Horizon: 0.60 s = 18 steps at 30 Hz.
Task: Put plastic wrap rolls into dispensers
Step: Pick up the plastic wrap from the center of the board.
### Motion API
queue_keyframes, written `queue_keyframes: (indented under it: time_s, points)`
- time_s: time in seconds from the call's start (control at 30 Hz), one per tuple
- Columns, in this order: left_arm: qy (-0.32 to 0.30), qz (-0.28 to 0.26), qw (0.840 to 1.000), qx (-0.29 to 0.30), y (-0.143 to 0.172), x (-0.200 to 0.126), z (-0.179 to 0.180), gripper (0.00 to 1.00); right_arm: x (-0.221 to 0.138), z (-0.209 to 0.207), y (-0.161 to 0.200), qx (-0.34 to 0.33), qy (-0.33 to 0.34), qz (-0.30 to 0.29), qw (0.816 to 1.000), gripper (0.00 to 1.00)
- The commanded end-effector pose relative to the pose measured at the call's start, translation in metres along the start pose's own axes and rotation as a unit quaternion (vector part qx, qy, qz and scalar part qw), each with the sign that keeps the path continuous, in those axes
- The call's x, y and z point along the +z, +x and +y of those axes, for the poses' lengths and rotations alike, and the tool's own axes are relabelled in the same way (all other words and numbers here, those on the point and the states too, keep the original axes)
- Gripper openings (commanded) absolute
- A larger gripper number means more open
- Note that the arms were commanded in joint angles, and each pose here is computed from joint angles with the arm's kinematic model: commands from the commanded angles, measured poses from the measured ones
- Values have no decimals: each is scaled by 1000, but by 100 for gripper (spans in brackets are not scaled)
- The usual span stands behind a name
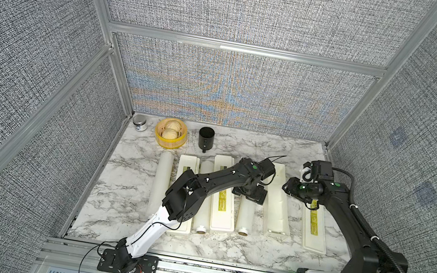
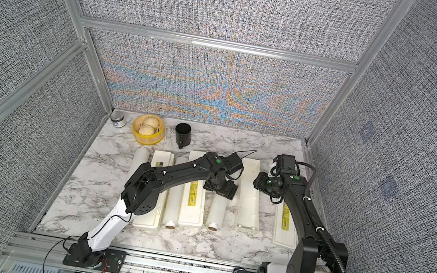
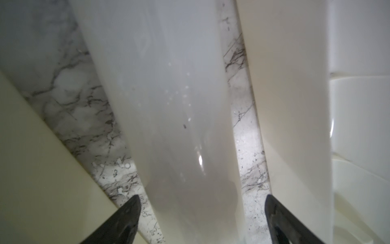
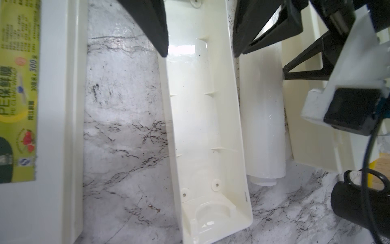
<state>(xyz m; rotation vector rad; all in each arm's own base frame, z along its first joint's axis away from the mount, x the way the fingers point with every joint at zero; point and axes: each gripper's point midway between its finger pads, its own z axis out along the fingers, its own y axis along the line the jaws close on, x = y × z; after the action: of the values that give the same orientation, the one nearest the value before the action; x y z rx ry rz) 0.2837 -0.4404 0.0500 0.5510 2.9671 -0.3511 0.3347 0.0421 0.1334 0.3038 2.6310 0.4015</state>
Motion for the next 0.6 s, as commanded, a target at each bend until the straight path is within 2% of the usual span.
queue_keyframes:
  time_s: [0.0, 0.27, 0.37, 0.57]
  points:
    - [-19, 34, 999, -16, 13, 4, 4, 89, 0, -1, 0, 0, -12, 1, 1000, 52]
    - [-50, 46, 998, -16, 17, 21, 13, 84, 5, -6, 1, 7, -17, 6, 1000, 52]
    - [-50, 48, 997, -14, 17, 26, 12, 78, 16, -13, 15, 11, -10, 25, 1000, 52]
    - [-42, 23, 999, -3, 4, 10, 5, 67, 27, -18, 23, 5, 0, 47, 999, 52]
